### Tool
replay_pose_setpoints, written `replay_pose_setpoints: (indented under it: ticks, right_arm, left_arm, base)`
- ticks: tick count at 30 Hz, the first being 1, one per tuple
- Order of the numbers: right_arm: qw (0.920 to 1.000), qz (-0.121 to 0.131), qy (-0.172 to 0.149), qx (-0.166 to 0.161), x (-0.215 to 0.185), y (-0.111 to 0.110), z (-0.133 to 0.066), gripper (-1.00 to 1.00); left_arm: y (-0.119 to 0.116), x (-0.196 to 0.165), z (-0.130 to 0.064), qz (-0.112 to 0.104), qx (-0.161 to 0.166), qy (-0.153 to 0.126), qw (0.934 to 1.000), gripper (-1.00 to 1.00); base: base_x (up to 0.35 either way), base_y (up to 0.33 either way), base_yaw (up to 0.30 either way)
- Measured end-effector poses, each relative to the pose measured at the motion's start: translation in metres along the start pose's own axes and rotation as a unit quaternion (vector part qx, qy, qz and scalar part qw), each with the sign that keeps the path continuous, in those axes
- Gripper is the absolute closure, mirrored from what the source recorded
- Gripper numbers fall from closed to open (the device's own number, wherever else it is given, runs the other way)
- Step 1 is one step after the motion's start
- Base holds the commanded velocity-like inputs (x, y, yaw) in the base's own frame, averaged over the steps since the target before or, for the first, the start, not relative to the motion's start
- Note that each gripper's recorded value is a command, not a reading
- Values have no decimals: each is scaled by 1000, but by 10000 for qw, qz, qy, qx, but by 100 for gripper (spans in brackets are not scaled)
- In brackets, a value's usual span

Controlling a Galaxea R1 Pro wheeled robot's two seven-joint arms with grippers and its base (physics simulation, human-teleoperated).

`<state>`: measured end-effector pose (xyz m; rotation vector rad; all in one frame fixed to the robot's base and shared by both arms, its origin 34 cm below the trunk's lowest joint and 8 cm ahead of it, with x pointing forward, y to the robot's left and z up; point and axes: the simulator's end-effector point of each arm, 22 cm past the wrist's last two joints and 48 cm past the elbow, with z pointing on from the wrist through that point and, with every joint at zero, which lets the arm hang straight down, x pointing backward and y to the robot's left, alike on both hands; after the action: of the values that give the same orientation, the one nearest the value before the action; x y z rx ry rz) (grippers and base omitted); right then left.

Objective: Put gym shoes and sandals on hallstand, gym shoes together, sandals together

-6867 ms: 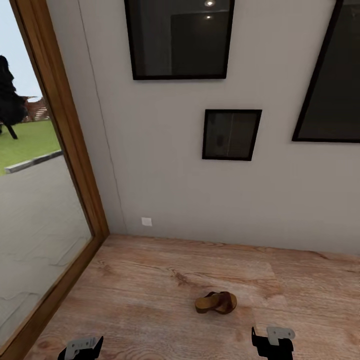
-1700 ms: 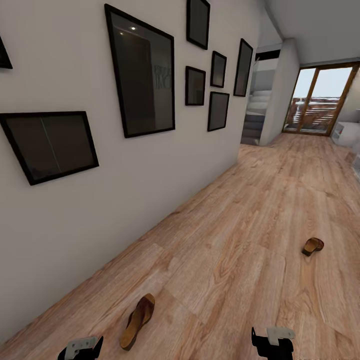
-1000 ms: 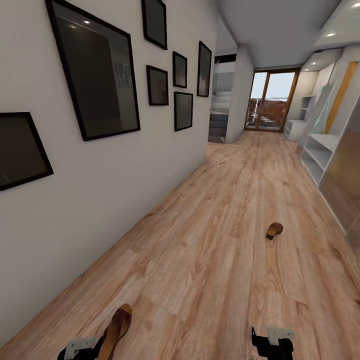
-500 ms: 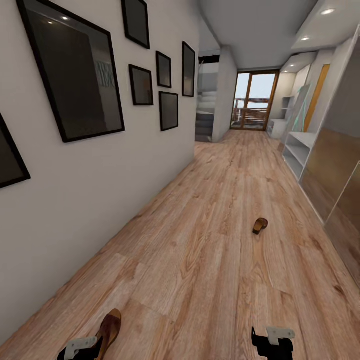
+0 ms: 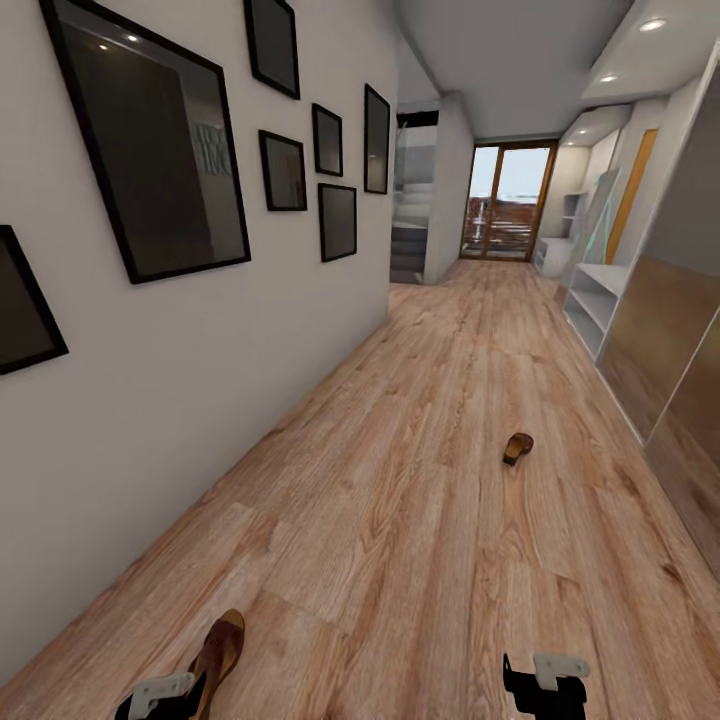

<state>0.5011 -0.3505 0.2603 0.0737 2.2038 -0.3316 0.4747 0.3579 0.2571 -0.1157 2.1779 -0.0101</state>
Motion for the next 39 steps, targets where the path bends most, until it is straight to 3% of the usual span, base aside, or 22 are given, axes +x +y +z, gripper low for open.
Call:
replay_pose_setpoints:
  ticks: [20, 28, 39]
  right_arm:
    - [10000, 16, -84, -1, -7, 0, 2, -100]
    - [9971, 108, -749, 99, -70, -9, 13, -100]
    - [9908, 200, -1326, 165, -130, -14, 17, -100]
  left_arm:
    - [-1, -4, 4, 45, 32, 40, 10000, -100]
    - [-8, -4, 8, 77, 108, 141, 9998, -100]
    - [-20, -20, 35, 276, 310, 829, 9957, -100]
  base:
    - [-2, 0, 0]
    - [0, 0, 0]
    - [0, 0, 0]
